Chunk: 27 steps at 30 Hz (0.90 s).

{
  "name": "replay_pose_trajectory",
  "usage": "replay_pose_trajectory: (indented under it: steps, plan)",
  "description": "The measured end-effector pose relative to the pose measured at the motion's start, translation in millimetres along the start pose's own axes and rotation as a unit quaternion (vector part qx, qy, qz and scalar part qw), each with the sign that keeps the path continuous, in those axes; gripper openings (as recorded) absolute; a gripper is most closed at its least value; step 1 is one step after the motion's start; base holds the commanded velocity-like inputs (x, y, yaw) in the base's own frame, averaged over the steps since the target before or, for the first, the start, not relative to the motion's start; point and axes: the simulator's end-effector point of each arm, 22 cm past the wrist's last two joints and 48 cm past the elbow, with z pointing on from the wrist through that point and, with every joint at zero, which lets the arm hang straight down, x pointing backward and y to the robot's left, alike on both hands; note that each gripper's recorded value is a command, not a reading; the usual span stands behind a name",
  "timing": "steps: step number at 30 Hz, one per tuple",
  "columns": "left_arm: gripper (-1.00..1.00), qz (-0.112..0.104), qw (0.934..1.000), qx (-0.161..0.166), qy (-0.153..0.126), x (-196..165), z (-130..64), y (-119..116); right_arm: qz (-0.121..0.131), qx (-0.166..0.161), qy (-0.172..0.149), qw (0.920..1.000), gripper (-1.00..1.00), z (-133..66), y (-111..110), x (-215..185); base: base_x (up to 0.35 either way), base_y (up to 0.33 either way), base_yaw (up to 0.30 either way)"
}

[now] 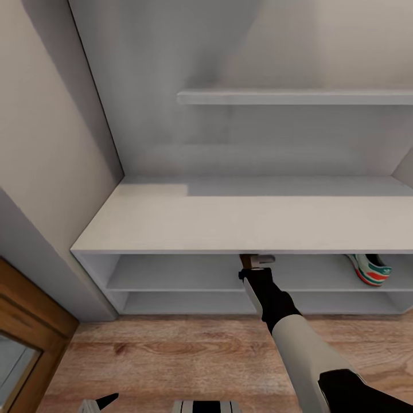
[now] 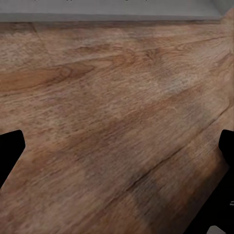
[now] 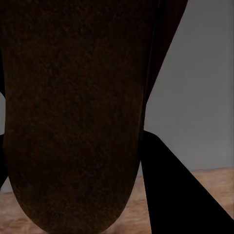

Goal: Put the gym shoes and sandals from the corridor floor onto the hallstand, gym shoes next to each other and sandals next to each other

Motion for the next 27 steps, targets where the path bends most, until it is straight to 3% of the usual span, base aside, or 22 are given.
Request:
replay_pose_trajectory:
  steps: [16, 17, 27]
  plan:
    - [1.0, 0.0, 1.0, 0.0, -0.001, -0.3, -0.2, 0.4, 0.0, 0.0, 0.0, 1.0, -1.0, 0.1, 0.0, 0.0, 0.047, 0.0, 0.0]
    - [1.0, 0.0, 1.0, 0.0, -0.001, -0.3, -0.2, 0.4, 0.0, 0.0, 0.0, 1.0, 1.0, 0.1, 0.0, 0.0, 0.0, 0.0, 0.0]
    - [1.0, 0.001, 1.0, -0.001, -0.001, -0.4, -0.2, 0.4, 0.001, 0.001, 0.0, 1.0, 1.0, 0.1, -0.5, 0.0, 0.0, 0.0, 0.0]
